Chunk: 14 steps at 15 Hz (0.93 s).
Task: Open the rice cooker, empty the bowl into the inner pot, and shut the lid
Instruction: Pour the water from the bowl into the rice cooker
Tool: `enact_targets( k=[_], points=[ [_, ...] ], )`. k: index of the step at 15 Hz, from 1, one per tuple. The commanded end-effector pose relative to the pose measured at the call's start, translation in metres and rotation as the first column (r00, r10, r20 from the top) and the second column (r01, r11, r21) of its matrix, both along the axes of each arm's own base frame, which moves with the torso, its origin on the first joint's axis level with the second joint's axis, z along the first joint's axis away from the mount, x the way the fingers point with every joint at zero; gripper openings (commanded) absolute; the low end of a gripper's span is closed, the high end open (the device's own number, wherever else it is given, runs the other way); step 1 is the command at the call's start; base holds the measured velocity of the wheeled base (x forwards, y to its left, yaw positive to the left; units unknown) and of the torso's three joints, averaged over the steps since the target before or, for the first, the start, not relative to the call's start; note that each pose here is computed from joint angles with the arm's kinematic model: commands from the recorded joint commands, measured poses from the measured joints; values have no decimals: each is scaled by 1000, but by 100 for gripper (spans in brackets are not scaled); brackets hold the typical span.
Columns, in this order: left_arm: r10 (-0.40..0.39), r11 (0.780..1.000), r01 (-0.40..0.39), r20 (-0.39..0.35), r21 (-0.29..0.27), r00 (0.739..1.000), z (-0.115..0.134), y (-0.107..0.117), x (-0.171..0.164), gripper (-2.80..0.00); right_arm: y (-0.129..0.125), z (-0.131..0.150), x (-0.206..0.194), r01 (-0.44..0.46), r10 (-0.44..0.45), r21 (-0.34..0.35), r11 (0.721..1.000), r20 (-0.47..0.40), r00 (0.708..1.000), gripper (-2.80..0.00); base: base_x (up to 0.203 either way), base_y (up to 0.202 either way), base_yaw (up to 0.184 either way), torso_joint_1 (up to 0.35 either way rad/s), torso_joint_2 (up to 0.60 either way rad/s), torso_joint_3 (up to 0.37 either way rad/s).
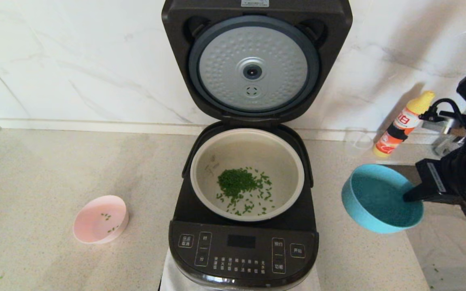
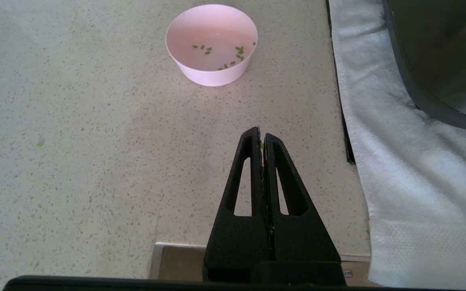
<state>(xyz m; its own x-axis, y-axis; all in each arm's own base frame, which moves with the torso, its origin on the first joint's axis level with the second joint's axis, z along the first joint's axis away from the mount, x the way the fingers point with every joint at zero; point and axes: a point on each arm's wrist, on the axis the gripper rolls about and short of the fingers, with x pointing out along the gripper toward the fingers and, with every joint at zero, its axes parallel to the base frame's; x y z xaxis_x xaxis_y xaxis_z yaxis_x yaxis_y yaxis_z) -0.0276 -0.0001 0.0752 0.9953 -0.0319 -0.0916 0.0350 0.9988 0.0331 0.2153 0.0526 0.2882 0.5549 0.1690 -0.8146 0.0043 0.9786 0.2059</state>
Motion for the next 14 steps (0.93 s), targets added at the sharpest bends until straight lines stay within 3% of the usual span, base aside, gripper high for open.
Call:
enact_targets(
  k=[1, 6, 12, 14],
  points=[
    [0, 1000, 0, 0, 0, 1000, 0, 0, 0, -280, 10, 22, -2, -37, 37, 14, 999, 30, 999, -280, 0, 0, 0, 0, 0, 0],
    [0, 1000, 0, -2, 0, 1000, 0, 0, 0, -280, 37, 44, 0, -103, 101, 30, 994, 45, 994, -280, 0, 0, 0, 0, 0, 0],
    [0, 1000, 0, 0, 0, 1000, 0, 0, 0, -280, 85, 40, 10, -152, 156, -52, 987, 84, 984, -280, 0, 0, 0, 0, 0, 0],
    [0, 1000, 0, -1, 0, 1000, 0, 0, 0, -280, 92, 42, 8, -169, 174, -46, 984, 115, 978, -280, 0, 0, 0, 0, 0, 0]
  ],
)
